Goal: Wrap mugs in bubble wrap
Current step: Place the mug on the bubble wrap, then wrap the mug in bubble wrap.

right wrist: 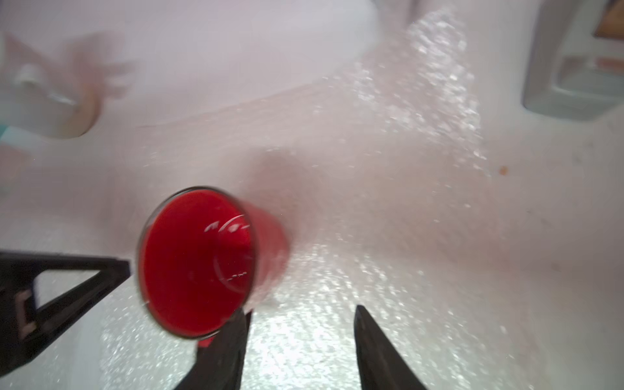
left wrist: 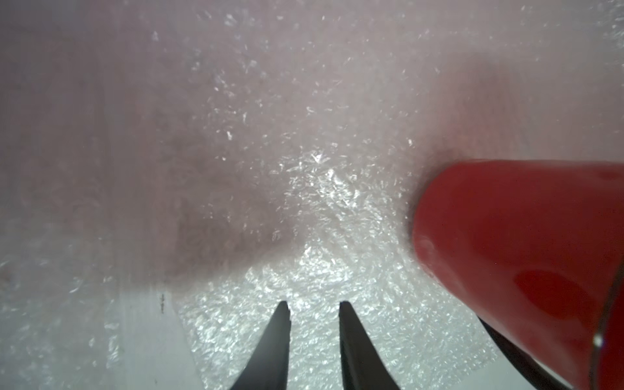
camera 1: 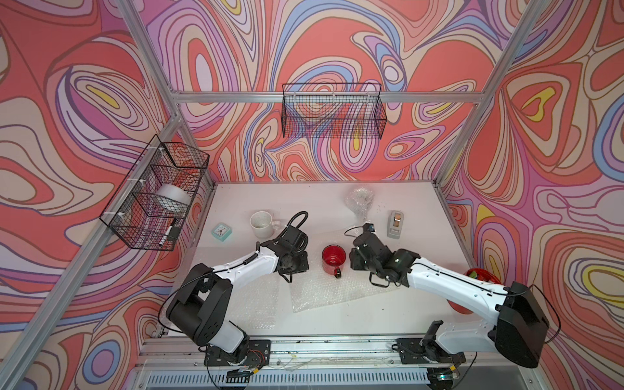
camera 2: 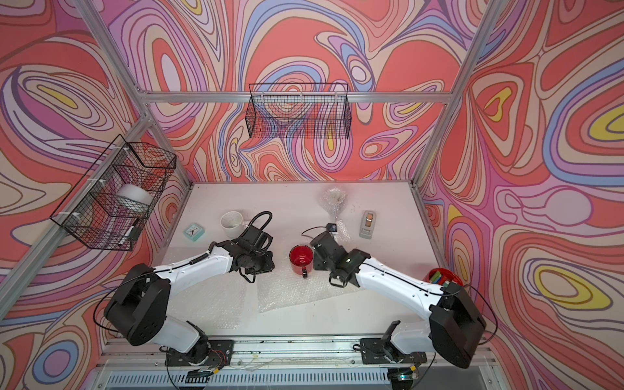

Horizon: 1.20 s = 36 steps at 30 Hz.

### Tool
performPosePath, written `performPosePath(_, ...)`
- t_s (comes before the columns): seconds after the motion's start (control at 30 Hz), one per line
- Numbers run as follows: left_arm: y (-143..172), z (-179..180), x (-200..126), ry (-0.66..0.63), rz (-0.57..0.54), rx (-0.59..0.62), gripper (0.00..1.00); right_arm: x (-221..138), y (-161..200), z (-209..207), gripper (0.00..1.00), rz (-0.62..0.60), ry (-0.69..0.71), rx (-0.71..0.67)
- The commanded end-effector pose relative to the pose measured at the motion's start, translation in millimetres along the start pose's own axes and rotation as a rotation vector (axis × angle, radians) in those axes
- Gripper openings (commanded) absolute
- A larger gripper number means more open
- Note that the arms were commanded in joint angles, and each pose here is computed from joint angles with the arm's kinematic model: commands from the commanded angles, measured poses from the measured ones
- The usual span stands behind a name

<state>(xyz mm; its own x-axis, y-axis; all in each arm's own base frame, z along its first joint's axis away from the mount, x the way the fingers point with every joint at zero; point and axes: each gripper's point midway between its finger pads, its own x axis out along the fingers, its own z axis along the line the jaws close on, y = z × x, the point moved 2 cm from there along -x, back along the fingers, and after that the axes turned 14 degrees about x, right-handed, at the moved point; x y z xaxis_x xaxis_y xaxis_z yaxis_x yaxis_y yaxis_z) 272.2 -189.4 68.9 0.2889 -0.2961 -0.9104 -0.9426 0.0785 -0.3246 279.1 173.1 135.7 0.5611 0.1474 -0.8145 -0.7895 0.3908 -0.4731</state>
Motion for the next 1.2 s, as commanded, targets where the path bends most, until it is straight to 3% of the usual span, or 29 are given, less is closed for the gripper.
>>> performPosePath(0.0, -2, 5, 4, -0.041, -0.001, -0.019, 0.29, 0, 14, -49, 0.54, 0.209, 0.108, 0.123)
performPosePath(0.17, 4, 11, 13, -0.080, 0.043, -0.017, 0.29, 1, 17, -95, 0.62, 0.370, 0.176, 0.263)
performPosePath(0.43, 8, 28, 23, -0.180, 0.094, -0.023, 0.30, 5, 33, -126, 0.66, 0.432, 0.248, 0.356)
performPosePath(0.7, 6, 51, 32, -0.232, 0.141, -0.069, 0.30, 15, 49, -141, 0.61, 0.458, 0.301, 0.399)
performPosePath(1.17, -7, 38, 29, -0.167, 0.107, -0.059, 0.30, 22, 72, -141, 0.49, 0.526, 0.256, 0.419)
